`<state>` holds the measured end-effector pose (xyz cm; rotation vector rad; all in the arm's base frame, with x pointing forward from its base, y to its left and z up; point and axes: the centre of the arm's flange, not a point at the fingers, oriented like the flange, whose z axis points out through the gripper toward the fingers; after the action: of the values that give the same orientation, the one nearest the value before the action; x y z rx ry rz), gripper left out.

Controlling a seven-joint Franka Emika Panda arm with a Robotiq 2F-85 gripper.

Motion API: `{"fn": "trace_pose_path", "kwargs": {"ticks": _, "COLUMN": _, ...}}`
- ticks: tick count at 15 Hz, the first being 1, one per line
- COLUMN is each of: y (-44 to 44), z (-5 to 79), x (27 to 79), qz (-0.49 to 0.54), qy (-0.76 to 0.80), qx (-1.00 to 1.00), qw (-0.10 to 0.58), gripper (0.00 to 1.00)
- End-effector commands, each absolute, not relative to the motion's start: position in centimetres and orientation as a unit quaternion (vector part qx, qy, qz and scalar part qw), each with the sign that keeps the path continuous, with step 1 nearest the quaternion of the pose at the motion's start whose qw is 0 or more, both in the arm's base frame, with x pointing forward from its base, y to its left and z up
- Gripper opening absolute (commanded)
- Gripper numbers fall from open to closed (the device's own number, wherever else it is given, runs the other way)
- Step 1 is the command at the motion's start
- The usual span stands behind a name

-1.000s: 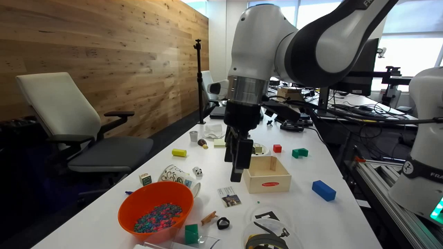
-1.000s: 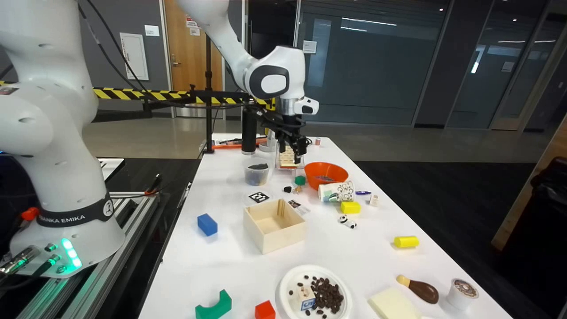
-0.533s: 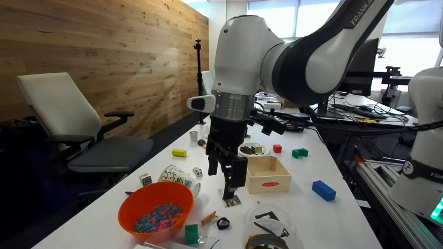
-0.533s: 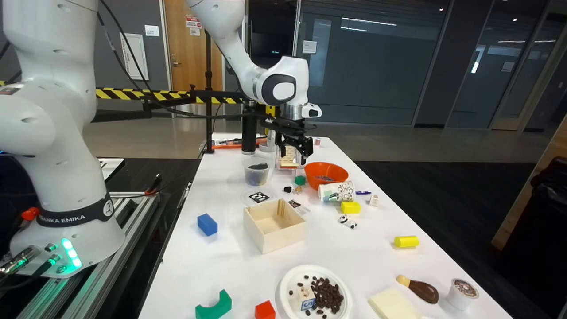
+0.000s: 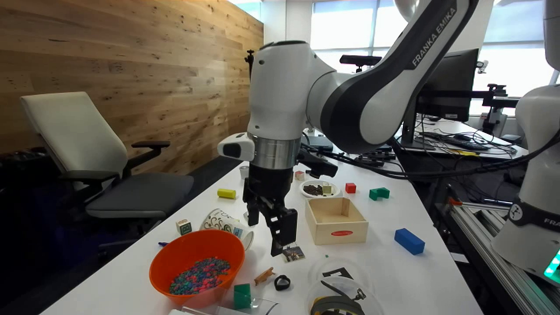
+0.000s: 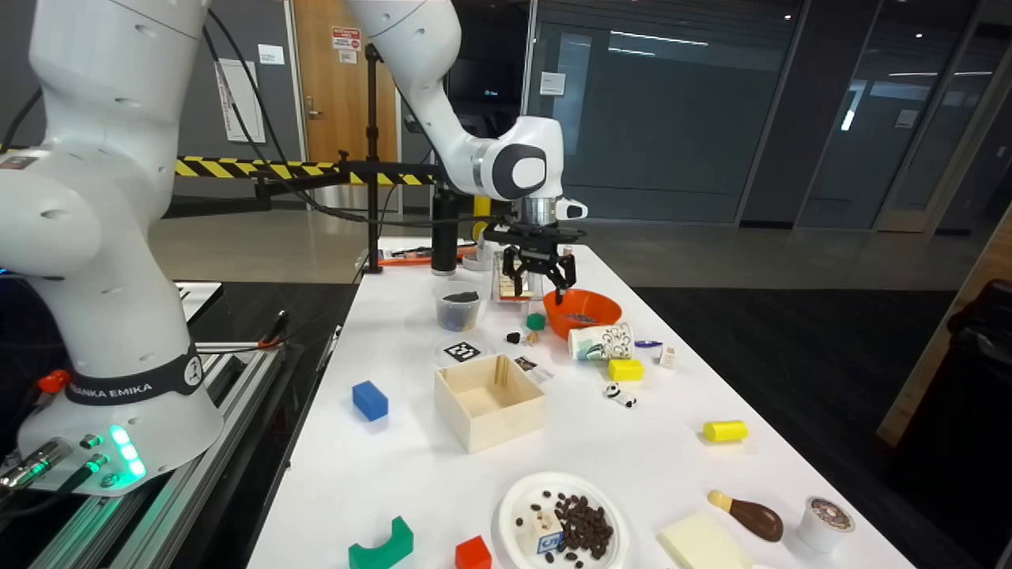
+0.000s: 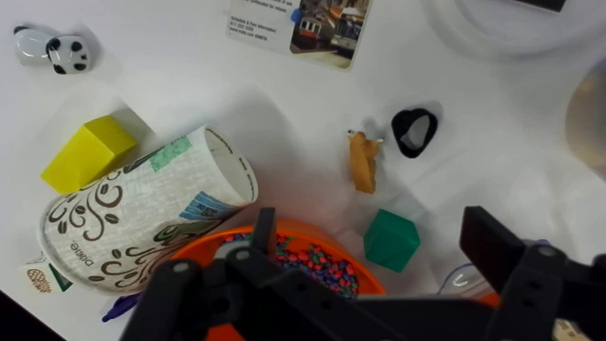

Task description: Put the brown object and panda in the white container on the left then close the container.

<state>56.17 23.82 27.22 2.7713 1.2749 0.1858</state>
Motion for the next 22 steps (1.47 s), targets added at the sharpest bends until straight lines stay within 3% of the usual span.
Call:
{"fn": "trace_pose_path", "kwargs": {"ticks": 1, "y": 23.9, "z": 26.8, "x": 56.3, "qz": 0.057, "qy": 0.420, "qx": 0.905, "qw": 0.042, "gripper": 1.00}}
{"fn": "trace_pose_path", "kwargs": {"ticks": 20, "y": 23.4, "z": 20.3, "x": 56.1, "qz": 0.037, "qy": 0.418, "qx": 0.908, "qw": -0.002, "gripper": 1.00}}
{"fn": "trace_pose_path", "kwargs": {"ticks": 21, "y": 23.5, "z": 20.2, "x": 56.1, "qz": 0.039, "qy": 0.417, "qx": 0.908, "qw": -0.003, "gripper": 0.77}}
{"fn": "trace_pose_path", "kwargs": {"ticks": 22, "y": 23.4, "z": 20.3, "x": 56.1, "qz": 0.043, "qy": 0.417, "qx": 0.908, "qw": -0.003, "gripper": 0.77}}
